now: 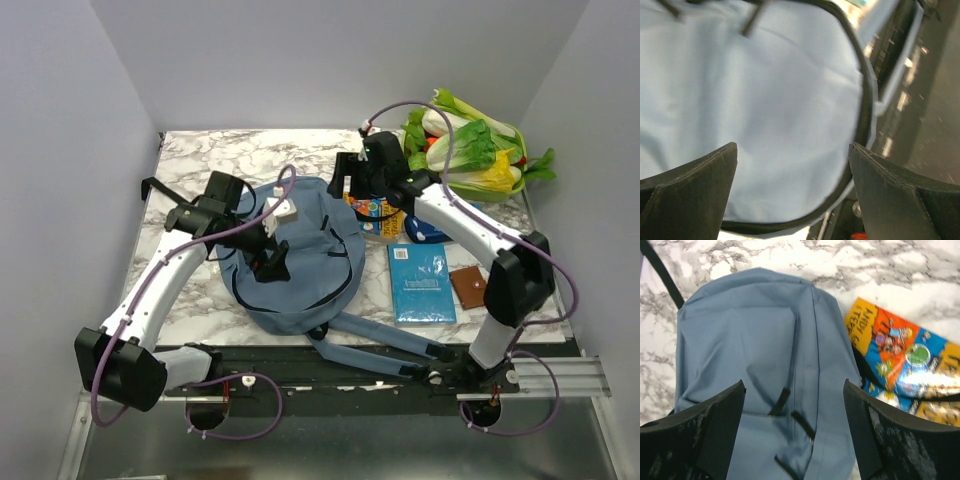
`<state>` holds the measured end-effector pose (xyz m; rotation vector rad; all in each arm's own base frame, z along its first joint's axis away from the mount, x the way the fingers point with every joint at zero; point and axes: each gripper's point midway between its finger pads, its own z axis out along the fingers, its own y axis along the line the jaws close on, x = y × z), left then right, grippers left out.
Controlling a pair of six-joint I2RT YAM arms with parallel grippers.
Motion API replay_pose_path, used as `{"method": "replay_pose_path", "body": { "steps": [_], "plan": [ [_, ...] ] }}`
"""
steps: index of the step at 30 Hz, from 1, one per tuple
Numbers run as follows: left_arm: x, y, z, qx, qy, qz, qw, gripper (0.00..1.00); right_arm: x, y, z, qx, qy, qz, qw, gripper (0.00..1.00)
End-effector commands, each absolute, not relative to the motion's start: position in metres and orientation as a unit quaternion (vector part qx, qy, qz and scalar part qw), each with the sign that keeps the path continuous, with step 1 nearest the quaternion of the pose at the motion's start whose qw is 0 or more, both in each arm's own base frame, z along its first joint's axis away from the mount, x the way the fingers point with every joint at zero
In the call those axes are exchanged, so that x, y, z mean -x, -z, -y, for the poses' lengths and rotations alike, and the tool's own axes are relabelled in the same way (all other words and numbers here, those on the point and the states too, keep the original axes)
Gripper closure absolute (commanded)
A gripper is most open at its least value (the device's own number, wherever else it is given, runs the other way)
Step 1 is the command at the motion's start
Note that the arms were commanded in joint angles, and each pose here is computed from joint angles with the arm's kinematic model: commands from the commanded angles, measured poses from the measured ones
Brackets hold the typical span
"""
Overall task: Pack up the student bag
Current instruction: Adjust the student bag at the center of the board, then unzip the student bag at the center of the board.
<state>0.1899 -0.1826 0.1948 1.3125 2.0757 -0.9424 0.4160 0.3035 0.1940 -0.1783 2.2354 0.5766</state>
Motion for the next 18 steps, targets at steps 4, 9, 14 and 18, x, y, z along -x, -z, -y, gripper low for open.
{"method": "replay_pose_path", "body": {
  "steps": [4, 9, 14, 18],
  "plan": [
    [-0.296, -0.216, 0.172, -0.422, 0.261, -0.781, 0.379, 0.02, -0.367, -0.214, -0.292, 0.073, -0.286, -0.854, 0.428, 0.17],
    [-0.348, -0.204, 0.160, -0.379, 0.242, -0.807, 0.383, 0.04, -0.357, -0.193, -0.302, 0.122, -0.302, -0.844, 0.426, 0.37],
    [-0.366, -0.209, 0.178, -0.355, 0.317, -0.810, 0.344, 0.08, -0.353, -0.179, -0.300, 0.123, -0.284, -0.851, 0.424, 0.45],
    [-0.355, -0.211, 0.205, -0.383, 0.334, -0.787, 0.351, 0.09, -0.348, -0.162, -0.285, 0.083, -0.264, -0.866, 0.417, 0.42]
  ]
}}
